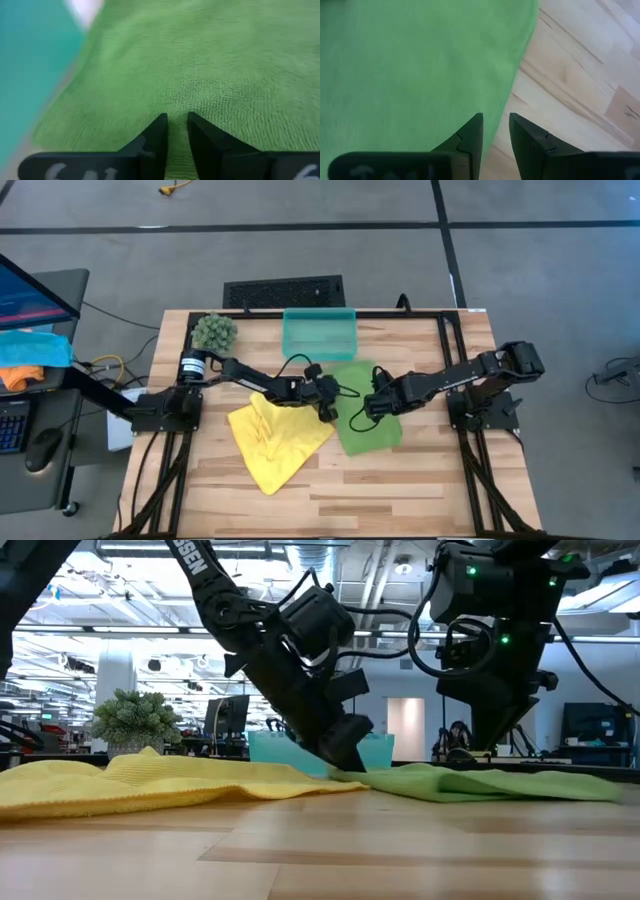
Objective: Roll microfiber towels into tight, uniform cylinder then place into a basket
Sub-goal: Fold the green microfiber cloth
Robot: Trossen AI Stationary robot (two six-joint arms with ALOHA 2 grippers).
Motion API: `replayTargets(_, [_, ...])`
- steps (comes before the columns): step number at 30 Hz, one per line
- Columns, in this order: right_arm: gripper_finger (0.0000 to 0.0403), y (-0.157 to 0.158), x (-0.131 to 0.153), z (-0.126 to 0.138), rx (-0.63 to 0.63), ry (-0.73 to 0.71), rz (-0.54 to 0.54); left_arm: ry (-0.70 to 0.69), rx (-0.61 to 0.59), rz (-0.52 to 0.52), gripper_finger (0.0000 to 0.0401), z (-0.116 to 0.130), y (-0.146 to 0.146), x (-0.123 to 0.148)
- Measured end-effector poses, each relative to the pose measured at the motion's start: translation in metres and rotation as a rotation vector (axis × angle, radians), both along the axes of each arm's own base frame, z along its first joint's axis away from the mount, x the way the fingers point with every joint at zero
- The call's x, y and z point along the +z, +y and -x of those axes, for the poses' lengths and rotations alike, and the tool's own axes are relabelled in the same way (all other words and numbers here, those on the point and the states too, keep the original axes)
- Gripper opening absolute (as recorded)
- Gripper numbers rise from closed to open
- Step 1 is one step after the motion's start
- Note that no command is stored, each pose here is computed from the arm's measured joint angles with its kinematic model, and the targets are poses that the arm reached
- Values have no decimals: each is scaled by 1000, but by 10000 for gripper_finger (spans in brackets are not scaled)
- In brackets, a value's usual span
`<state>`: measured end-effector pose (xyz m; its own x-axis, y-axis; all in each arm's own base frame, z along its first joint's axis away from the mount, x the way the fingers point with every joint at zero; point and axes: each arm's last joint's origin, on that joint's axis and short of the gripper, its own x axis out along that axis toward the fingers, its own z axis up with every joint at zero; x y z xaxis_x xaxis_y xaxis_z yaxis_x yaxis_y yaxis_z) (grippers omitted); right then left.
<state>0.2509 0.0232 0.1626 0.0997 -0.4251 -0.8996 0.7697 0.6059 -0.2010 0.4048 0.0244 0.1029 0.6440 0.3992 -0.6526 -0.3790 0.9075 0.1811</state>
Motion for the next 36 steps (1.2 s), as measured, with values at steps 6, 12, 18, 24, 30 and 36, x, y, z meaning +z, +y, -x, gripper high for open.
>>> replayTargets(6, [118,0,0,0,8,5,1,18,-48,-47,66,1,-11,3])
replayTargets(12, [118,3,0,1,36,16,3,-26,-147,-97,66,1,-33,28])
replayTargets(18, [118,10,5,4,64,5,1,-30,-335,-129,66,2,-57,38])
replayTargets(24, [118,17,22,11,64,-73,-11,-146,-525,-49,66,-8,-83,24])
replayTargets(30, [118,29,40,21,77,-184,22,-93,-577,-83,66,-16,-87,11])
replayTargets(36, [118,37,48,26,107,-232,47,-70,-676,-46,66,-16,-91,11])
